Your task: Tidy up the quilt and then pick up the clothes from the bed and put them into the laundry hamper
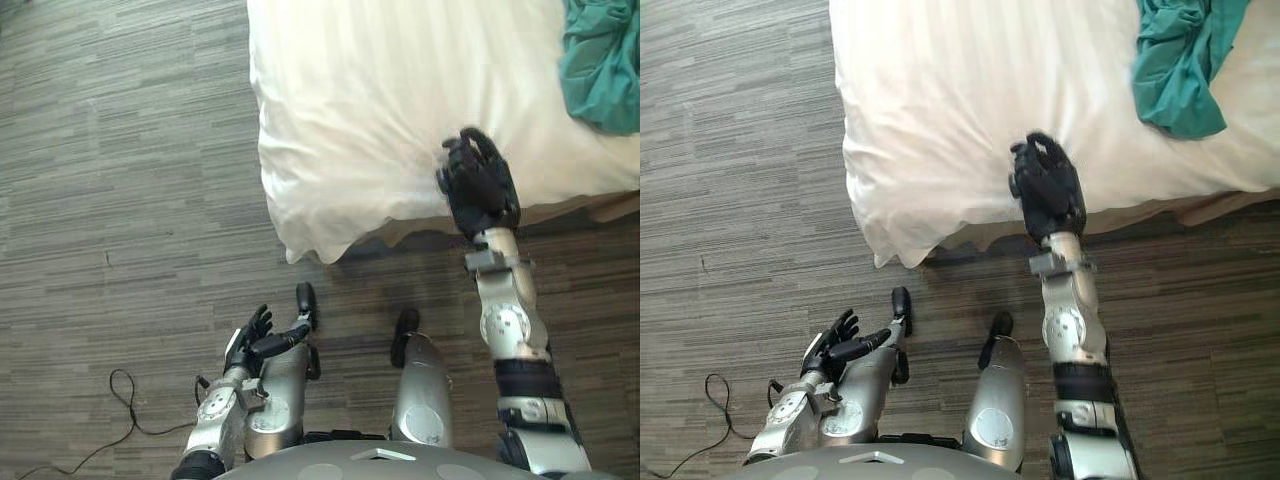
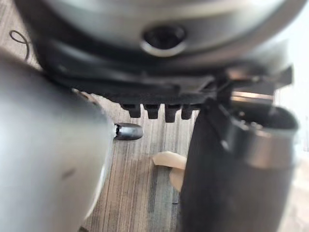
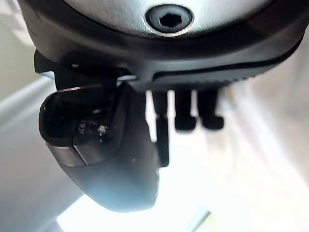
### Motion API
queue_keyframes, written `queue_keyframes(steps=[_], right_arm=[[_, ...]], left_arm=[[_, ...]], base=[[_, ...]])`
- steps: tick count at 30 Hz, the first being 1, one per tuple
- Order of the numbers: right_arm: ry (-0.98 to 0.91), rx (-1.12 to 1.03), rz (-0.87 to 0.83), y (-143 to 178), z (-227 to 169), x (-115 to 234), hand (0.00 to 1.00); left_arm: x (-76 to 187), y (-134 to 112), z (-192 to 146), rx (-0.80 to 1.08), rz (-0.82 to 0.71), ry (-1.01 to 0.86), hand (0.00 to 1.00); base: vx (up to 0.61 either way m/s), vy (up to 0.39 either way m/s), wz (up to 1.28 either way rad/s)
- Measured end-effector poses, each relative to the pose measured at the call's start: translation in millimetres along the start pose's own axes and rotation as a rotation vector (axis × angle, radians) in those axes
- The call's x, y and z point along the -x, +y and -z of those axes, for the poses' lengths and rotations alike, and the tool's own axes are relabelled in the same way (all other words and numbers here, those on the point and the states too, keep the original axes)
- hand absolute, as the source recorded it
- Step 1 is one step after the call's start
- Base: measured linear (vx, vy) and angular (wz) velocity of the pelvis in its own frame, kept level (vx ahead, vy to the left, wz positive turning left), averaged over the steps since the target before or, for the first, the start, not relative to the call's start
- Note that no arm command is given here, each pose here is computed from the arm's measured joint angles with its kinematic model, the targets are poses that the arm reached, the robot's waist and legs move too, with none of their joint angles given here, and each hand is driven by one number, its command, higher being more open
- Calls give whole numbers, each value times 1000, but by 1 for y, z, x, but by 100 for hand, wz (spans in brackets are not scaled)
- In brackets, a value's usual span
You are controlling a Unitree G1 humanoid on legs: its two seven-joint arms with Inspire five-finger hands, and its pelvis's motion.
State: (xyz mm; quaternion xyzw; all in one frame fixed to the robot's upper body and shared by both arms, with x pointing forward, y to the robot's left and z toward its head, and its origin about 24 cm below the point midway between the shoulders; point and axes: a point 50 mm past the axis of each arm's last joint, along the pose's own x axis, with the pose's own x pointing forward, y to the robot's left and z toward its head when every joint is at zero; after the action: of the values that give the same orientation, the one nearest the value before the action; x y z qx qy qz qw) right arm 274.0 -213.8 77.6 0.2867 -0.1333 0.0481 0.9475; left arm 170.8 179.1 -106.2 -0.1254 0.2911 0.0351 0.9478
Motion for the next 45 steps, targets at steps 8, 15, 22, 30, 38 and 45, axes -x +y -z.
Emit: queue_keyframes(steps=[8, 15, 22, 30, 38, 45], right_arm=[[574, -87, 603, -82, 103, 204, 100], [766, -27, 708, -82, 108, 295, 100], [835, 15, 658, -81, 118, 290, 100], [995, 59, 499, -78, 141, 262, 100], [1039, 80, 490, -86, 140, 250, 100], [1031, 97, 533, -93, 131, 258, 100]], left_arm=[[-1, 7, -3, 70, -44, -27, 100], [8, 27, 19, 158, -170, 37, 100], [29, 37, 60, 148, -283, 215, 100], [36, 45, 74, -30, -282, 382, 100], [28, 45, 66, -160, -209, 398, 100], [26, 29, 70, -123, -174, 392, 100]], base=[[123, -29, -35], [131, -31, -22], [39, 6, 12], [6, 5, 23], [-16, 22, -56], [-122, 173, -124]])
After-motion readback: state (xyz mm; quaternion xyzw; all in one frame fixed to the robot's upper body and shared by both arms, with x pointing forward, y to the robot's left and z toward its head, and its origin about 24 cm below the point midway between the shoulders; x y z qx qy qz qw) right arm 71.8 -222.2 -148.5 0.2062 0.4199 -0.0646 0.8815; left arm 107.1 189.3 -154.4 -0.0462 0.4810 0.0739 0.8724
